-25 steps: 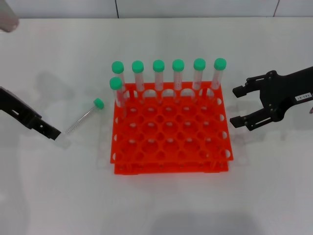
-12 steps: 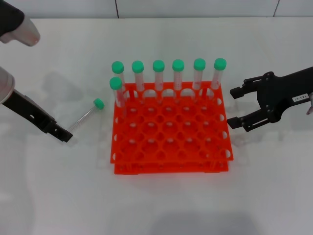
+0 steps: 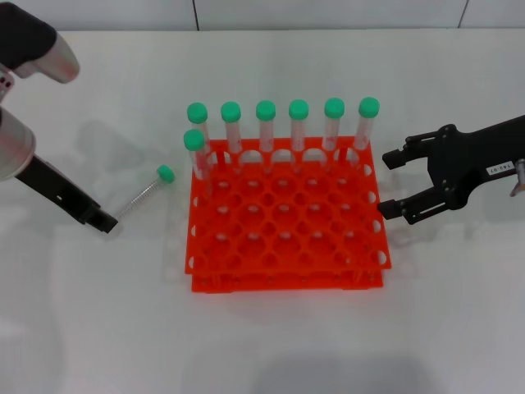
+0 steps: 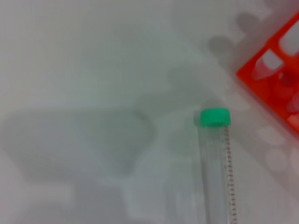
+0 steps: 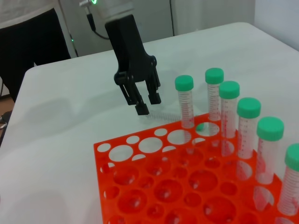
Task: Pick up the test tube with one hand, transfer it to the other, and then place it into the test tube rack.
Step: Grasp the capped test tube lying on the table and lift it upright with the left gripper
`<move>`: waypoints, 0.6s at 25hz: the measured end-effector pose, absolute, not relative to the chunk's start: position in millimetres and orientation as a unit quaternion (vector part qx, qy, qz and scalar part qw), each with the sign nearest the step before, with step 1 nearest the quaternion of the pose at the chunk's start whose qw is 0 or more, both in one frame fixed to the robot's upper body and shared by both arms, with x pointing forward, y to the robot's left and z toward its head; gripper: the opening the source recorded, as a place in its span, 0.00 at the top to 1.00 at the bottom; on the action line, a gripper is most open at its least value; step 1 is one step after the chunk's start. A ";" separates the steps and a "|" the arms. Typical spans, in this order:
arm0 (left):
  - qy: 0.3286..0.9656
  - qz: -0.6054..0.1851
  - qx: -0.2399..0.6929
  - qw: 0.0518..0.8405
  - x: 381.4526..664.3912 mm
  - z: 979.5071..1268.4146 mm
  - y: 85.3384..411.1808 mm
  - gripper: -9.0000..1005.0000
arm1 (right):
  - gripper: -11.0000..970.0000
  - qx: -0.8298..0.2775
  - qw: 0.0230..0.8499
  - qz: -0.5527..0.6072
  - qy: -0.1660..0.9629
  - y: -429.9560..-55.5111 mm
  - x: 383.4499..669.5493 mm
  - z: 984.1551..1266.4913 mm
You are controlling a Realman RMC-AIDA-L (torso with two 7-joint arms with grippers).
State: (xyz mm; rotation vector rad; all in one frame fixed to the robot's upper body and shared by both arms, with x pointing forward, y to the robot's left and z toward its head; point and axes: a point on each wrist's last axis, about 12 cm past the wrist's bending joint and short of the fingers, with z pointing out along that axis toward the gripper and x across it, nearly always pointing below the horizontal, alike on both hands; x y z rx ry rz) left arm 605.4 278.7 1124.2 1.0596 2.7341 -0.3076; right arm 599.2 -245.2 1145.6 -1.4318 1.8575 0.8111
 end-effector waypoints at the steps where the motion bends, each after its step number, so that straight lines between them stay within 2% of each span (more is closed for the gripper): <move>1: 0.923 -0.102 0.359 0.094 604.9 1122.5 277.6 0.52 | 0.12 -0.546 0.324 0.310 0.708 -244.7 598.9 1145.3; 15: 0.921 -0.095 0.366 0.090 604.2 1117.1 269.8 0.59 | 0.12 -0.545 0.323 0.312 0.708 -243.4 598.0 1143.8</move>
